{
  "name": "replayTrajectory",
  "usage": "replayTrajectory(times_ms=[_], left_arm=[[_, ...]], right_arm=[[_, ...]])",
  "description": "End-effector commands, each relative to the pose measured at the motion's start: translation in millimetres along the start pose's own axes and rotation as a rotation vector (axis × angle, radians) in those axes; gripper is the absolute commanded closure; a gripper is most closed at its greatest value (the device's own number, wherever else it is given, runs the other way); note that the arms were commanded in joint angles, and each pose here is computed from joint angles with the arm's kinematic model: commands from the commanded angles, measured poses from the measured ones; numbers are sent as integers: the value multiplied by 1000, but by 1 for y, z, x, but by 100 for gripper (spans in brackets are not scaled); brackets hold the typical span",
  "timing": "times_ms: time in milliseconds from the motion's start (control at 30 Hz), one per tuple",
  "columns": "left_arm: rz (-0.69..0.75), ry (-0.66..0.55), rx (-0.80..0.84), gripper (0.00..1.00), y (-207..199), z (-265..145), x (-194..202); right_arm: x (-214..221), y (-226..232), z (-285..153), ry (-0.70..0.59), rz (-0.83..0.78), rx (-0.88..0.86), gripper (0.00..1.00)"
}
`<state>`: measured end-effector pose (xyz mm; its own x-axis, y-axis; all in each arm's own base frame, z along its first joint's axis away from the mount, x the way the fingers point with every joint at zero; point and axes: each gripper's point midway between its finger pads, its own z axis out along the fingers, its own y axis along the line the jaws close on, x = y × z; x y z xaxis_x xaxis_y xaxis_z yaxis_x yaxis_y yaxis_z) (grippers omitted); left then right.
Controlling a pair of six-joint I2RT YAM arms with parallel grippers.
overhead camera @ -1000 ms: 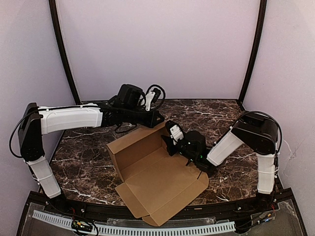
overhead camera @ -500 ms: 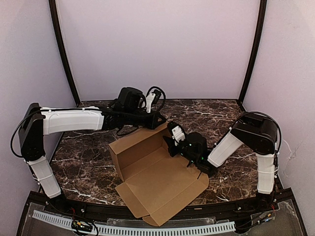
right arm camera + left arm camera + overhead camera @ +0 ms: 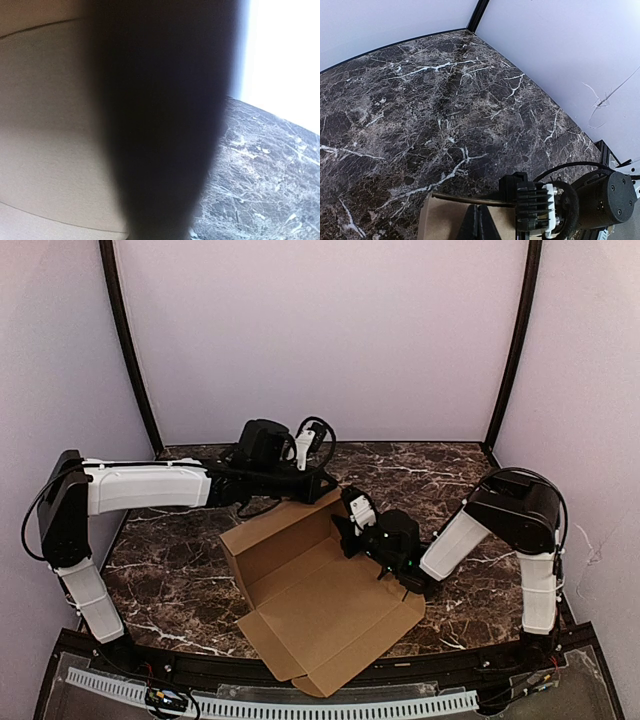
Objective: Fold the paper box
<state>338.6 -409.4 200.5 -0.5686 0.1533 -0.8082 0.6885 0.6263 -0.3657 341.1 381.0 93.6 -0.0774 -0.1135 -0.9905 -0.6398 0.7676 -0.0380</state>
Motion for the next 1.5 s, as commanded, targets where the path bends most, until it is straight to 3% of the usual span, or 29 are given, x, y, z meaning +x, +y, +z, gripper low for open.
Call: replayTrajectory(times_ms=[0, 67, 133, 233, 367, 567, 667, 833, 933, 1100, 1233, 1467], left_arm=[[-29, 184, -80, 99, 21, -1, 59], [-29, 183, -80, 99, 21, -1, 58], [-29, 183, -80, 99, 21, -1, 58], [-25, 183, -79, 99, 20, -2, 57], [-24, 185, -80, 99, 20, -2, 57], [-30, 181, -72, 99, 18, -3, 55], [-30, 181, -70, 99, 17, -3, 56], [-26, 180, -74, 99, 17, -4, 55], [-22, 183, -86, 99, 20, -5, 57], [-30, 187, -110, 99, 25, -5, 60], [-40, 198, -128, 99, 29, -4, 65], [-46, 201, -131, 99, 30, -3, 66]], right_arm=[[11, -2, 5, 23, -5, 5, 76], [14, -1, 7, 29, -6, 6, 66], [16, -1, 9, 36, -7, 6, 62], [18, -2, 11, 35, -2, 15, 63], [20, -3, 14, 37, -10, 27, 73], [22, -6, 19, 32, -11, 48, 69], [23, -7, 21, 33, -13, 50, 74], [22, -9, 19, 18, -2, 53, 98], [17, -8, 16, -6, 8, 46, 100], [5, -13, 9, -59, 19, 63, 82], [-9, -17, 8, -96, 11, 83, 73], [-37, -23, 7, -169, -7, 112, 70]])
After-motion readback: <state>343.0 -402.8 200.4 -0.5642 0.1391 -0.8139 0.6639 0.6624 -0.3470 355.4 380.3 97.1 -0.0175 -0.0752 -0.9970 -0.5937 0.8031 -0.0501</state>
